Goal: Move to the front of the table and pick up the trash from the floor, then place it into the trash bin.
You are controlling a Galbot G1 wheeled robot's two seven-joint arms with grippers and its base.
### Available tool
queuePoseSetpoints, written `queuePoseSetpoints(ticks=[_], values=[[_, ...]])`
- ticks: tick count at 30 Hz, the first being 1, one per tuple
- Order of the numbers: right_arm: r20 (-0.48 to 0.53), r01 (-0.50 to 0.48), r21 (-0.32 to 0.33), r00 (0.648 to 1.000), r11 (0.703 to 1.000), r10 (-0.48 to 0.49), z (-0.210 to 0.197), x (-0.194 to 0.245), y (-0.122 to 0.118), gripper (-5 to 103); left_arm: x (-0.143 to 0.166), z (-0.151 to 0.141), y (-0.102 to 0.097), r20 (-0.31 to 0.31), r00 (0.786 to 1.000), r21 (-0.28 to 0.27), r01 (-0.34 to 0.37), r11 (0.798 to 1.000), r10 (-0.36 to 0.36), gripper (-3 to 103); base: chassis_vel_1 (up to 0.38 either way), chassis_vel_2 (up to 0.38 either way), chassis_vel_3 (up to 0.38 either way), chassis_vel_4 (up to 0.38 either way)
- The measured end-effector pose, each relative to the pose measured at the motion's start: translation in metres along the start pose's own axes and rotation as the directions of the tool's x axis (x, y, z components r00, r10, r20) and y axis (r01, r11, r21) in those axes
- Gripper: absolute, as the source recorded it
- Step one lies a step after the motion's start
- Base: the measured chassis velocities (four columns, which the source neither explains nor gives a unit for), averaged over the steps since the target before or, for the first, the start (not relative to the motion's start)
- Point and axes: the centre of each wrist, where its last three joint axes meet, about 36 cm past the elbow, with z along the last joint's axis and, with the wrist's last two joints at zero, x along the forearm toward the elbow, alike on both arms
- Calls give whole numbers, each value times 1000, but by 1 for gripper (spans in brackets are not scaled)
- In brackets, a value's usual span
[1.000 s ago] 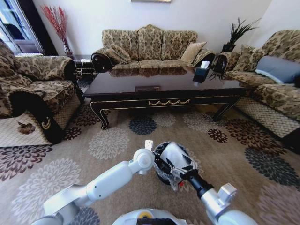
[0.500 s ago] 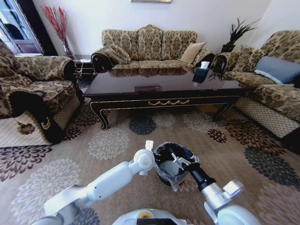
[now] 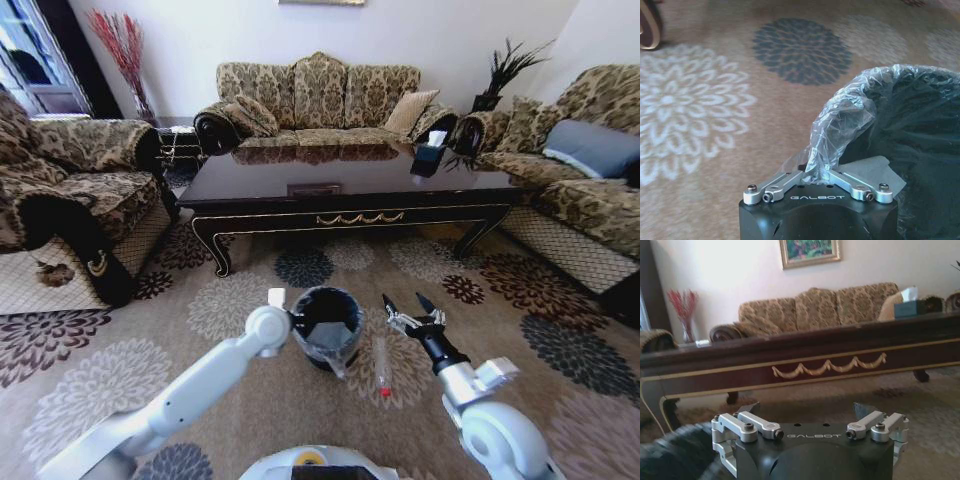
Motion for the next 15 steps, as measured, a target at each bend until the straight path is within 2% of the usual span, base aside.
queuePoseSetpoints(ticks=[1,4,6,9,11,15], values=[[0,0,0,1000,1000,0,0,0,0,100,0,0,0,0,1000,0,0,1000,0,0,0,0,0,0],[-97,-59,27,993,998,61,35,-15,-19,100,6,3,33,11,999,42,31,999,-32,0,0,0,0,0],[-114,-71,31,991,997,74,40,-18,-23,100,7,5,38,12,999,48,35,998,-36,0,0,0,0,0],[-207,-108,61,971,992,118,73,-34,-40,100,13,15,63,14,998,73,62,995,-63,0,0,0,0,0],[-218,-107,68,969,992,119,77,-36,-42,100,14,17,67,13,998,74,67,995,-68,0,0,0,0,0],[-322,-84,89,941,992,109,103,-51,-45,100,21,34,83,1,996,81,92,992,-92,0,0,0,0,0]])
